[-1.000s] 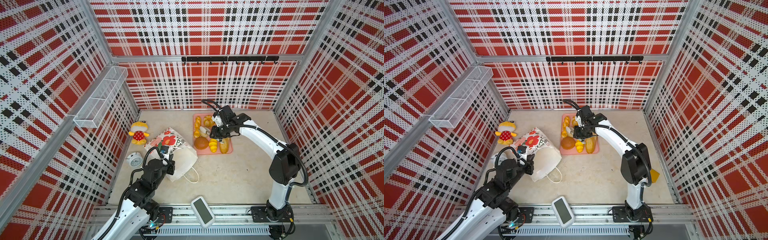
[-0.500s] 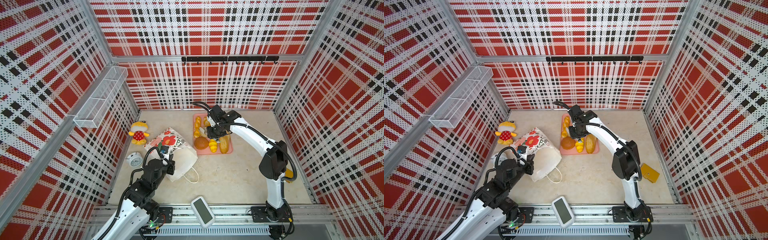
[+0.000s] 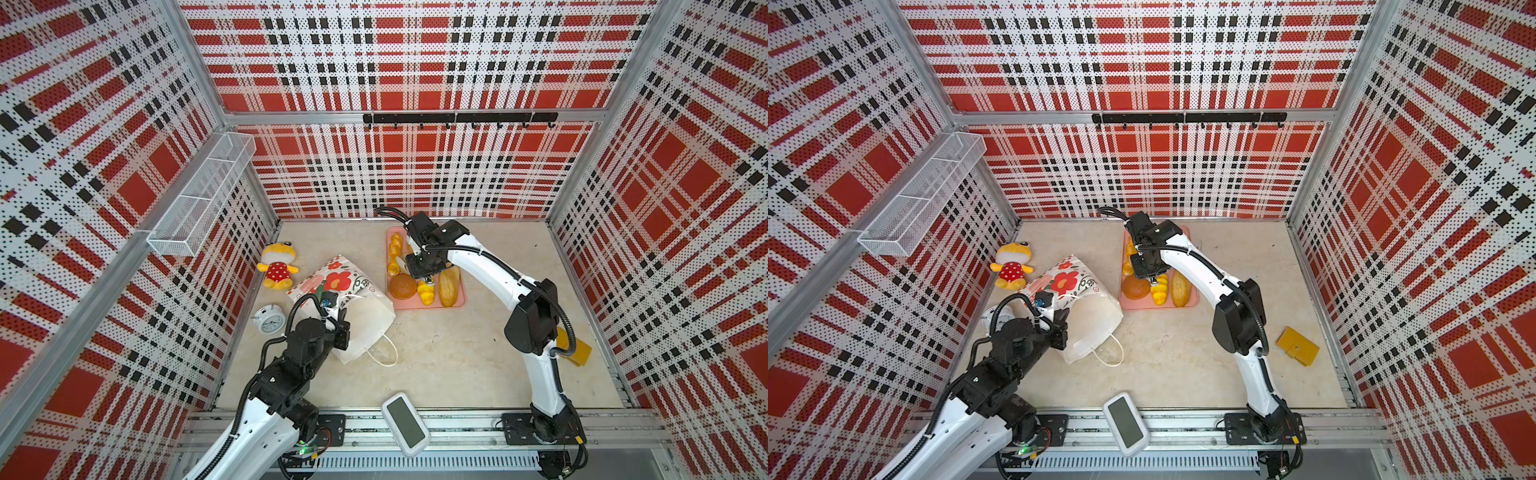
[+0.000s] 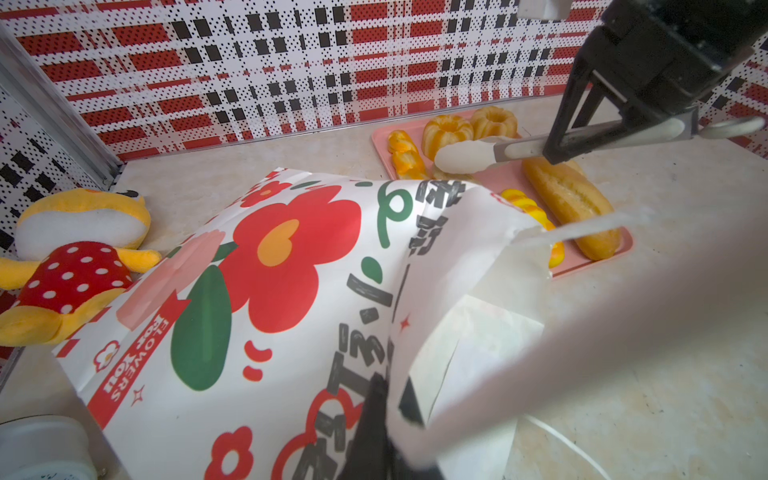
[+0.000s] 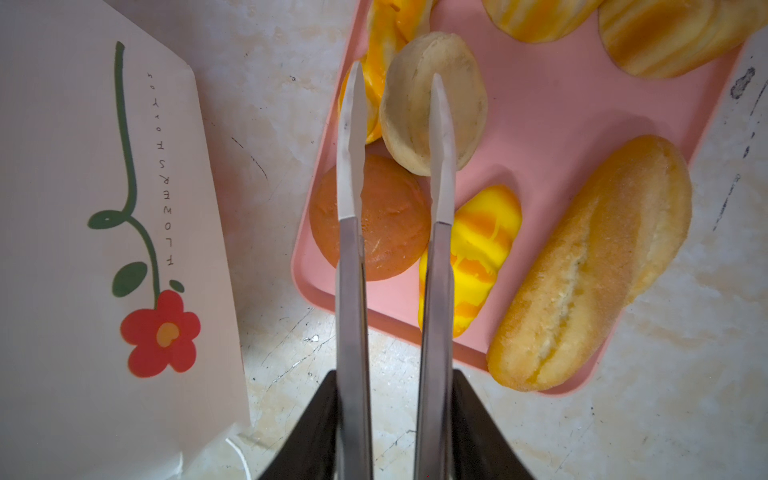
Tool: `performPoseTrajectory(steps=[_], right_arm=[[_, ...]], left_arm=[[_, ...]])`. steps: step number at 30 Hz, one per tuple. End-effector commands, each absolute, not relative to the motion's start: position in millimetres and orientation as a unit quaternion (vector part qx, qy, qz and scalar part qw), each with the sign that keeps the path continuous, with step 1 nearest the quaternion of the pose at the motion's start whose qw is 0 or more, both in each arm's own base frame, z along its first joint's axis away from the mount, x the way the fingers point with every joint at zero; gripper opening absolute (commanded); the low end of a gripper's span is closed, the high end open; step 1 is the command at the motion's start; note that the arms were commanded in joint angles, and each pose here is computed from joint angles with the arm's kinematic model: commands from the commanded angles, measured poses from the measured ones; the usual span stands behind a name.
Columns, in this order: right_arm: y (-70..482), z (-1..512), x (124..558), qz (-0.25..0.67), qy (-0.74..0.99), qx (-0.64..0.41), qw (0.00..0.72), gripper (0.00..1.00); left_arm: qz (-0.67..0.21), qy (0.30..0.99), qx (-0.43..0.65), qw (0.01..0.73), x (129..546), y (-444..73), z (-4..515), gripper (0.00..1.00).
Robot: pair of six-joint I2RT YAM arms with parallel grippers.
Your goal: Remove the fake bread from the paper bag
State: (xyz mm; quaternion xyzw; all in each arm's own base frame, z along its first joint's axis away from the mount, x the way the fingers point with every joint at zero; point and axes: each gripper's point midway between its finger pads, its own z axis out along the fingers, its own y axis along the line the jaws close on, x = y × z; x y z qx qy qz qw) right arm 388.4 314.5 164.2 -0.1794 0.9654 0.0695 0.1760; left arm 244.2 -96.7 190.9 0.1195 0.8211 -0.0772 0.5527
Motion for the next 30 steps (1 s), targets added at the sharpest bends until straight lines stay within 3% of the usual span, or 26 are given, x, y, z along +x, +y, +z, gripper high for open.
performPoseTrajectory(steps=[1, 13, 30], right_arm=[[311.4, 164.1, 394.4, 0.032, 0.963, -0.19, 0.186, 0.4], [297.6, 152.9, 397.4, -0.028, 0.963, -0.195, 0.184, 0.32], [221.7, 155.2, 404.4, -0.035, 0.974, -0.134, 0.181, 0.25]], left_arm=[[-0.081, 0.817, 0.112, 0.561, 244.1, -96.6, 197.3, 0.0], [-0.078, 0.817, 0.112, 0.561, 243.3, -95.5, 197.4, 0.0], [-0.076, 0.819, 0.114, 0.558, 244.2, -95.8, 195.3, 0.0]])
